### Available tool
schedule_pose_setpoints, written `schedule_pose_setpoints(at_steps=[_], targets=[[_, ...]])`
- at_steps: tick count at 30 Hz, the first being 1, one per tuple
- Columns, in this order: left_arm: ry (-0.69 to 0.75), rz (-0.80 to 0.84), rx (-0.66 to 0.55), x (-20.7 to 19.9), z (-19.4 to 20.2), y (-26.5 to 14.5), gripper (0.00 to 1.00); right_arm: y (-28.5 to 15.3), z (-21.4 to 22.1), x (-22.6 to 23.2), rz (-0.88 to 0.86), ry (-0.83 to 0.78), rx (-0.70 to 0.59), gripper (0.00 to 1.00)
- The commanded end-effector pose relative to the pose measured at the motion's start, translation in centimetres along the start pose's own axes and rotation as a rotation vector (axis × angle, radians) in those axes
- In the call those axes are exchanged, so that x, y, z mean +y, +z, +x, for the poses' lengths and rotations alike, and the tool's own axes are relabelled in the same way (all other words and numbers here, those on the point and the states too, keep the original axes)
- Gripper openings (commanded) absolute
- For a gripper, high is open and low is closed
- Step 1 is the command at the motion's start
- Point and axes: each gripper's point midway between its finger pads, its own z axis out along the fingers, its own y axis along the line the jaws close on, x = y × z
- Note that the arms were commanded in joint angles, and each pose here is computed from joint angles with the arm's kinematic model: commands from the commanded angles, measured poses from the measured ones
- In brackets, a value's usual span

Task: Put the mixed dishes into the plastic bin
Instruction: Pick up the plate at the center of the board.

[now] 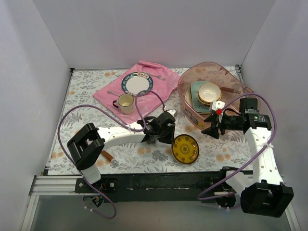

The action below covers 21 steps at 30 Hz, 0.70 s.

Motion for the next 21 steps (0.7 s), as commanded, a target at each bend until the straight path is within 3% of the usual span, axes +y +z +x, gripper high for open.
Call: schedule_pose_setpoints(at_steps=[1,12,16,21], targets=[[-0.075,0.178,-0.056,-2.3,-2.4,-2.4,0.08,1.2,0.8,2.9,-0.126,-0.099,0.015,0.64],[-0.188,0.313,-0.028,-3.3,-2.9,-2.4,0.00,5.6,6.4,6.8,-0.320,-0.288,0.179,0.65],[-0.214,0.336,-0.011,-3.4,-2.9,-2.1,0.00,6.4,7.1,7.7,-0.363,-0.387,0.186,0.74],[-0.236,0.340,0.020,-3.0,-2.5,-1.4,0.00,6.3,8.1,8.5,-0.401,-0.483,0.246,0.76]])
